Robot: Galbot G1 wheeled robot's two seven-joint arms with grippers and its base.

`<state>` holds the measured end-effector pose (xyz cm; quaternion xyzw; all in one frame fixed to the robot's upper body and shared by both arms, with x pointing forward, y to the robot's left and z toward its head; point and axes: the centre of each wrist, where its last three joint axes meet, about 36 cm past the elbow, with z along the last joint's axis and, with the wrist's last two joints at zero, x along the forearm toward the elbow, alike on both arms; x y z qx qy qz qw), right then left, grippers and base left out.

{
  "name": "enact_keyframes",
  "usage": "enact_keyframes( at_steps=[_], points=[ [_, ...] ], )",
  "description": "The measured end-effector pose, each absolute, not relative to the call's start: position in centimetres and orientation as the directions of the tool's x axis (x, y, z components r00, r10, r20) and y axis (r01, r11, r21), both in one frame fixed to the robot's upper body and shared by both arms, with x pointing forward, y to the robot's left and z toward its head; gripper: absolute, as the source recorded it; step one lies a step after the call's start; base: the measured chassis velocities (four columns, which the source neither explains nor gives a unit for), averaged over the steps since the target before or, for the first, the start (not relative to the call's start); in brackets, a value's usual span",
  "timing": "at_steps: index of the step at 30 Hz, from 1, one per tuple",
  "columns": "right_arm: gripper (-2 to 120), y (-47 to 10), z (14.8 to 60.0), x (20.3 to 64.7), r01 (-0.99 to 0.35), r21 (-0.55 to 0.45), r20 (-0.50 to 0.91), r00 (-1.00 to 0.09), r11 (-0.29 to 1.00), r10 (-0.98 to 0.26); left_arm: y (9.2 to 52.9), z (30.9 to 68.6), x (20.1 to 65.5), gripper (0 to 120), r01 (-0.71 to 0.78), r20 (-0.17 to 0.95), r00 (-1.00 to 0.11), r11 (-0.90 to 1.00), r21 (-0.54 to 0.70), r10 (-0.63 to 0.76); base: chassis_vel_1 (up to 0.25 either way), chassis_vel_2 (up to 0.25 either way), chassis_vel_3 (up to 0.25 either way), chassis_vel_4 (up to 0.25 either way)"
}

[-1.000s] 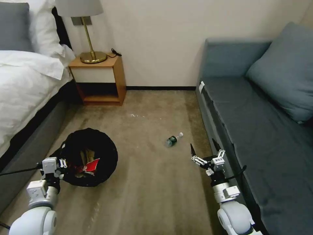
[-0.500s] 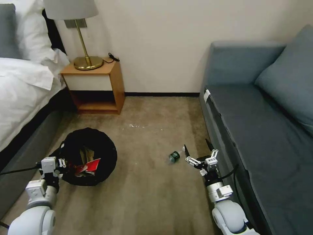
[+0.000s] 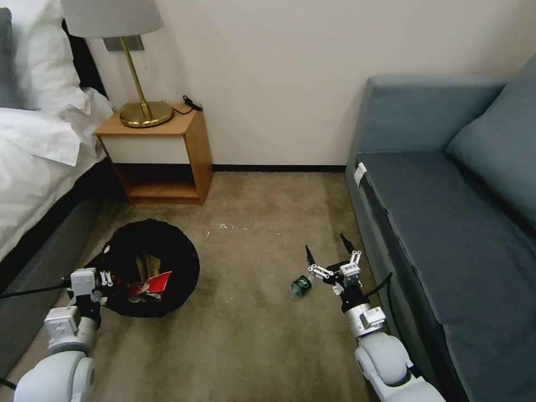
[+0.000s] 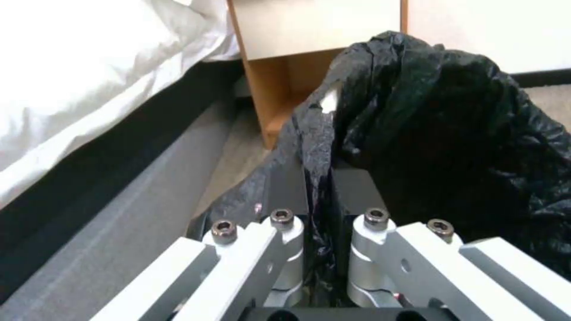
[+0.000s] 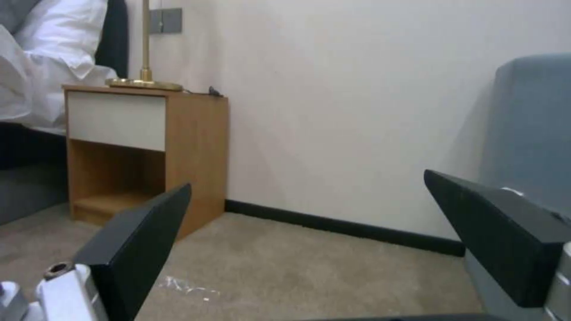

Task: Pick up the trash bin, then pick up the garbage on the floor and place it into the trash bin.

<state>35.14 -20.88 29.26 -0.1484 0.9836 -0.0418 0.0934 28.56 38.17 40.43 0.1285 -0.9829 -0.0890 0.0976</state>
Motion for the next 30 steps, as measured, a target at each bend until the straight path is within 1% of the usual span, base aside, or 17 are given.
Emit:
enact_keyframes(
  at_steps=[3, 9, 13, 14, 19, 20, 22, 23, 24, 25, 26, 27, 28, 29, 30],
  points=[
    [100, -20.8, 29.2, 35.1, -0.286, -0.090, -0.165, -0.940, 0.954, -0.298, 38.2, 40.4, 28.5, 6, -0.235, 0.169, -0.948, 0.951, 0.201, -0.270, 0.000, 0.000, 0.000, 0.000],
    [100, -21.0, 28.9, 35.2, -0.287, -0.108, -0.147, -0.942, 0.952, -0.301, 38.2, 40.4, 28.5, 6, -0.235, 0.169, -0.948, 0.951, 0.202, -0.270, 0.000, 0.000, 0.000, 0.000],
    [100, -20.3, 29.3, 35.9, -0.322, -0.104, -0.054, -0.943, 0.941, -0.329, 38.1, 40.4, 28.6, 6, -0.232, 0.170, -0.948, 0.951, 0.203, -0.268, 0.000, 0.000, 0.000, 0.000],
    [100, -20.3, 29.3, 35.9, -0.322, -0.104, -0.054, -0.943, 0.941, -0.329, 38.1, 40.4, 28.6, 6, -0.232, 0.170, -0.948, 0.951, 0.203, -0.268, 0.000, 0.000, 0.000, 0.000],
    [100, -19.4, 30.8, 38.9, -0.322, -0.087, 0.136, -0.941, 0.943, -0.308, 37.9, 40.3, 28.6, 6, -0.229, 0.171, -0.949, 0.952, 0.205, -0.266, 0.000, 0.000, 0.000, 0.000],
    [100, -19.4, 30.8, 38.9, -0.322, -0.087, 0.136, -0.941, 0.943, -0.308, 37.9, 40.3, 28.6, 6, -0.229, 0.171, -0.949, 0.952, 0.205, -0.266, 0.000, 0.000, 0.000, 0.000],
    [100, -19.0, 31.3, 39.9, -0.323, -0.077, 0.212, -0.930, 0.943, -0.302, 37.9, 40.3, 28.6, 6, -0.229, 0.170, -0.949, 0.951, 0.206, -0.266, 0.000, 0.000, 0.000, 0.000],
    [100, -18.7, 31.6, 40.7, -0.323, -0.061, 0.276, -0.915, 0.944, -0.295, 37.9, 40.3, 28.6, 6, -0.229, 0.170, -0.949, 0.951, 0.206, -0.265, 0.000, 0.000, 0.000, 0.000],
    [100, -18.2, 31.9, 41.6, -0.319, -0.025, 0.361, -0.887, 0.947, -0.289, 38.0, 40.3, 28.6, 6, -0.229, 0.171, -0.949, 0.951, 0.208, -0.266, 0.000, 0.000, 0.000, 0.000],
    [100, -18.2, 31.9, 41.6, -0.319, -0.025, 0.361, -0.887, 0.947, -0.289, 38.0, 40.3, 28.6, 6, -0.229, 0.171, -0.949, 0.951, 0.208, -0.266, 0.000, 0.000, 0.000, 0.000],
    [100, -17.4, 31.9, 42.5, -0.291, 0.028, 0.450, -0.850, 0.956, -0.272, 38.0, 40.2, 28.7, 6, -0.229, 0.171, -0.949, 0.951, 0.208, -0.266, 0.000, 0.000, 0.000, 0.000],
    [100, -17.1, 31.9, 43.0, -0.272, 0.046, 0.487, -0.834, 0.961, -0.259, 38.0, 40.2, 28.7, 6, -0.229, 0.170, -0.949, 0.951, 0.208, -0.265, 0.000, 0.000, 0.000, 0.000],
    [100, -16.6, 31.7, 44.3, -0.226, 0.072, 0.560, -0.797, 0.972, -0.227, 37.9, 40.2, 28.7, 6, -0.227, 0.170, -0.950, 0.952, 0.207, -0.263, 0.000, 0.000, 0.000, 0.000],
    [100, -16.1, 31.7, 45.4, -0.184, 0.086, 0.607, -0.770, 0.979, -0.198, 37.9, 40.2, 28.8, 6, -0.227, 0.170, -0.950, 0.952, 0.206, -0.263, 0.000, 0.000, 0.000, 0.000],
    [100, -16.1, 31.7, 45.4, -0.184, 0.086, 0.607, -0.770, 0.979, -0.198, 37.9, 40.2, 28.8, 6, -0.227, 0.170, -0.950, 0.952, 0.206, -0.263, 0.000, 0.000, 0.000, 0.000]
  ],
)
